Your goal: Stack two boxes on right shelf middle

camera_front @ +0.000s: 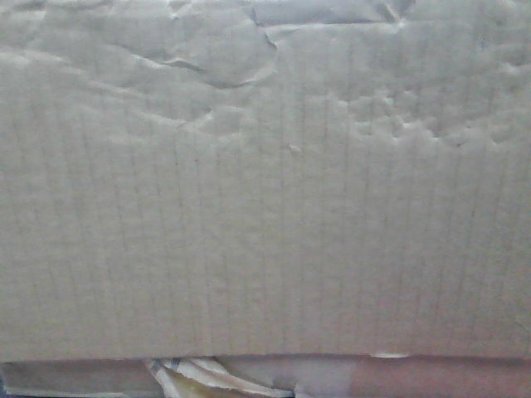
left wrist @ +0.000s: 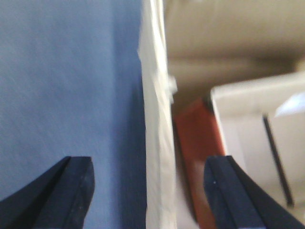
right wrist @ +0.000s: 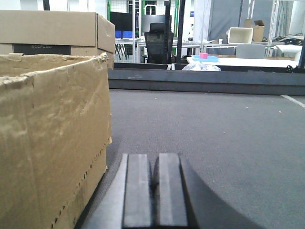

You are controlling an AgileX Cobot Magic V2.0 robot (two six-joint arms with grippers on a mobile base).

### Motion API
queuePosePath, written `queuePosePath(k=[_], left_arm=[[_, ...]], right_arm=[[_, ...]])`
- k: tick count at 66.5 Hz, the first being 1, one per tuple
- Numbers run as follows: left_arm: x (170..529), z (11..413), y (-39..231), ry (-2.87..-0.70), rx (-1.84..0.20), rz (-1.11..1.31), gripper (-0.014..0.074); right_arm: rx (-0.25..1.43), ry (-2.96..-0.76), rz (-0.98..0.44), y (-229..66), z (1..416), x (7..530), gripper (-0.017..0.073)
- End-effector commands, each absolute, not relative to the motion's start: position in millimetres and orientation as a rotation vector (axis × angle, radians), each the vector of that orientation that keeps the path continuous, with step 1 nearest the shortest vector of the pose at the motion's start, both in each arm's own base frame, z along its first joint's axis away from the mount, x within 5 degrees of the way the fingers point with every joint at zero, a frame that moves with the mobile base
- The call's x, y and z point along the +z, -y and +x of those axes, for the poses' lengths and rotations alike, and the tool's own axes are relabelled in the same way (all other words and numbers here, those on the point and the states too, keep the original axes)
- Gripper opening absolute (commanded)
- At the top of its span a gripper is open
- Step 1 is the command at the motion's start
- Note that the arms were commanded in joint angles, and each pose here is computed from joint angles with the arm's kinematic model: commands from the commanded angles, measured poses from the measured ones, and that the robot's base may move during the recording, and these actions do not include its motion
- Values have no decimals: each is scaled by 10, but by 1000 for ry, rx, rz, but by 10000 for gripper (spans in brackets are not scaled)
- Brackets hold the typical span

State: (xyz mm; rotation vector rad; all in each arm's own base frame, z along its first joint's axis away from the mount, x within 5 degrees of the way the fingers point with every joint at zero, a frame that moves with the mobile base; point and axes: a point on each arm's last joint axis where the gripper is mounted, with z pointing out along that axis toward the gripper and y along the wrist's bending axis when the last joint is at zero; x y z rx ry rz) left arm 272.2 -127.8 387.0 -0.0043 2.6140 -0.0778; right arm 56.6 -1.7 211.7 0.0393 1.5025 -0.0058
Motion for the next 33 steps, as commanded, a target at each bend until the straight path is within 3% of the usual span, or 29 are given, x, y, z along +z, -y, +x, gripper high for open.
queuePosePath(k=[1,33], left_arm=[[3812,2680,1292,-2645,-113,24,391],[3463,2636,1270,-2756,-40,38,391]], right_arm=[[-8,-1476,35,16,561,2139,-165],[-8,-1476,35,16,561,2139,-165]])
